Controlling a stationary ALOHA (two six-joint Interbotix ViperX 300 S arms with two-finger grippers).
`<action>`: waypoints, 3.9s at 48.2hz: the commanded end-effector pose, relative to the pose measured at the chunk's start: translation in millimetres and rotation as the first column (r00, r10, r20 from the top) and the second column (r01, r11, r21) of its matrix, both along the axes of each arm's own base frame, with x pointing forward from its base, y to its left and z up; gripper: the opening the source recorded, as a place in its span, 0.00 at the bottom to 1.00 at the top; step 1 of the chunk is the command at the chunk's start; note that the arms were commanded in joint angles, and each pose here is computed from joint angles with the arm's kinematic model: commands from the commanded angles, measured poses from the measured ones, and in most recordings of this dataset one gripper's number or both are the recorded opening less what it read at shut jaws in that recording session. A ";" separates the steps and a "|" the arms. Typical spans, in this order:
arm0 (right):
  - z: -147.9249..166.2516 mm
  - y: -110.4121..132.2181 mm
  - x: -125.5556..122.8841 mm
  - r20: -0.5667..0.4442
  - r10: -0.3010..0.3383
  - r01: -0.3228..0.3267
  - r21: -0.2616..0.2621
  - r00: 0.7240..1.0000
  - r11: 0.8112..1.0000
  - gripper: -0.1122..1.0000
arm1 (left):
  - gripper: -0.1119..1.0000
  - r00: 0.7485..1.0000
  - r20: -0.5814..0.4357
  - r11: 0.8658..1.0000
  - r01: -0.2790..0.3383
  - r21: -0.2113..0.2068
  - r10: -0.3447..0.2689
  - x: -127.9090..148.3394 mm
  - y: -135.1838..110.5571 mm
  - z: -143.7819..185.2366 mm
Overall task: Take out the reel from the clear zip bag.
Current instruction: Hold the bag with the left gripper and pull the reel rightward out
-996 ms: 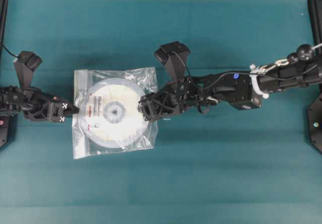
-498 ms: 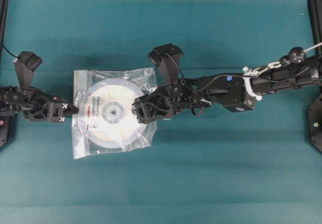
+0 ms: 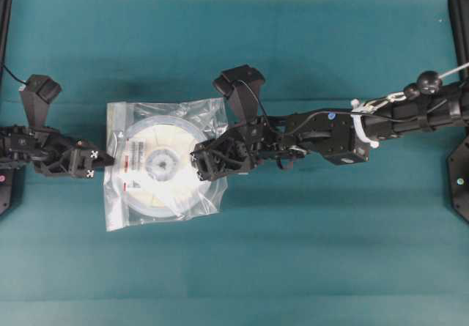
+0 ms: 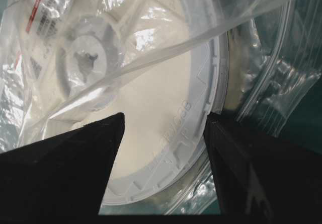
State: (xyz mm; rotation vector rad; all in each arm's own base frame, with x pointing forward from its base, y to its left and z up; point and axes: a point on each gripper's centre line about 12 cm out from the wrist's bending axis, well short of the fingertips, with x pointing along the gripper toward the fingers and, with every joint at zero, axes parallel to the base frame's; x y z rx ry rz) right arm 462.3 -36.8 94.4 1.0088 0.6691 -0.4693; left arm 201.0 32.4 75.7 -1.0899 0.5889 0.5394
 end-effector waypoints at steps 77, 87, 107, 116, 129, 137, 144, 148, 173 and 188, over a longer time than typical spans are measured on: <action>2.0 4.4 -64.7 -0.033 -0.059 0.061 0.052 0.998 0.997 0.15 | 0.10 1.000 0.002 1.000 0.009 0.008 -0.009 2.7 0.3 1.5; 7.0 5.9 -83.5 -0.039 -0.060 0.062 0.053 0.997 0.997 0.15 | 0.10 1.000 0.004 1.000 0.019 0.020 -0.019 4.8 0.6 2.6; 7.8 7.6 -117.3 -0.065 -0.064 0.068 0.054 0.996 0.996 0.15 | 0.10 1.000 0.006 1.000 0.020 0.022 -0.020 5.7 0.8 3.3; 9.9 4.4 -128.6 -0.067 -0.079 0.083 0.056 0.995 0.995 0.15 | 0.10 1.000 -0.014 1.000 0.021 0.019 -0.020 4.9 0.7 2.0; 9.4 -0.1 -143.7 -0.077 -0.096 0.100 0.056 0.992 0.993 0.15 | 0.10 1.000 -0.019 1.000 0.020 0.019 -0.020 6.1 1.3 2.3; 6.9 1.0 -153.4 -0.093 -0.097 0.102 0.057 0.991 0.993 0.15 | 0.10 1.000 -0.019 1.000 0.022 0.019 -0.021 6.2 0.9 2.3; 6.6 1.7 -159.3 -0.099 -0.096 0.102 0.057 0.990 0.993 0.15 | 0.10 1.000 -0.019 1.000 0.022 0.019 -0.021 6.2 0.9 2.3; 7.9 2.1 -162.6 -0.097 -0.096 0.102 0.058 0.991 0.993 0.15 | 0.10 1.000 -0.017 1.000 0.022 0.019 -0.021 6.7 1.0 2.7; 8.8 5.0 -188.0 -0.105 -0.116 0.124 0.075 0.988 0.989 0.15 | 0.10 1.000 -0.013 1.000 0.020 0.020 -0.020 7.8 1.5 3.6; 9.4 6.9 -202.3 -0.115 -0.120 0.130 0.082 0.986 0.988 0.15 | 0.10 1.000 -0.013 1.000 0.022 0.020 -0.021 7.9 1.2 3.6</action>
